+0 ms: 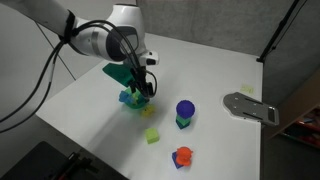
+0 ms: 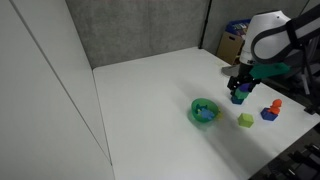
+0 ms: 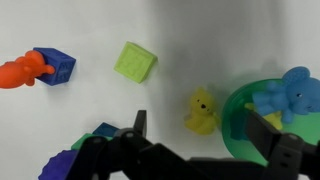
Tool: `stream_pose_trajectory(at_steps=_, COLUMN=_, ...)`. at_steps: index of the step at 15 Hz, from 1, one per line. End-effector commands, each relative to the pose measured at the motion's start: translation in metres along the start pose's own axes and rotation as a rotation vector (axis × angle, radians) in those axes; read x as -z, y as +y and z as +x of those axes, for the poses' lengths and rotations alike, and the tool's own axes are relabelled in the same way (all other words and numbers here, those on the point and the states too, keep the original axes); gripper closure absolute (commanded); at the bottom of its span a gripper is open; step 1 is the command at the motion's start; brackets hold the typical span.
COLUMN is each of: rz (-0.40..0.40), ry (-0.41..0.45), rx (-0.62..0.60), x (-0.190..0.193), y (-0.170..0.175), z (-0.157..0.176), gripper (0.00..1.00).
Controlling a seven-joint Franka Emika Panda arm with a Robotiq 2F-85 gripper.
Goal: Pick up the yellow toy, then place it in the bowl
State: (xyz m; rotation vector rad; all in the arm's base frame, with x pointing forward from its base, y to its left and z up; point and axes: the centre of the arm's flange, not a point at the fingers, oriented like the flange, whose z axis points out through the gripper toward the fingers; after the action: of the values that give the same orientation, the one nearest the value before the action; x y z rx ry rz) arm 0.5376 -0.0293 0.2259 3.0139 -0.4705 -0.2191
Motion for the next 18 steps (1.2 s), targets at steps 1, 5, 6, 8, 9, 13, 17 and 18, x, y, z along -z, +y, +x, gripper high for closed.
stream_pose_trajectory(at_steps=1, rz=-0.027, ry=-0.003, rx=-0.046, x=-0.012, y=-0.001, z=0.035, gripper=0.00)
stream_pose_trajectory(at_steps=5, rz=-0.041, ry=0.003, rx=-0.083, x=-0.033, y=0.000, z=0.057, gripper=0.00)
stream_pose_trajectory(at_steps=6, rz=-0.044, ry=0.005, rx=-0.093, x=-0.038, y=0.000, z=0.061, gripper=0.00)
stream_pose_trajectory(at_steps=8, rz=-0.050, ry=0.013, rx=-0.119, x=-0.048, y=0.002, z=0.070, gripper=0.00)
stream_pose_trajectory(at_steps=9, rz=-0.050, ry=0.015, rx=-0.129, x=-0.053, y=0.003, z=0.074, gripper=0.00)
stream_pose_trajectory(at_steps=13, rz=-0.024, ry=-0.040, rx=-0.130, x=-0.068, y=0.009, z=0.081, gripper=0.00)
stream_pose_trajectory(at_steps=17, rz=-0.037, ry=-0.024, rx=-0.135, x=-0.074, y=0.009, z=0.072, gripper=0.00)
stream_pose_trajectory(at_steps=18, rz=-0.036, ry=-0.023, rx=-0.135, x=-0.073, y=0.009, z=0.072, gripper=0.00)
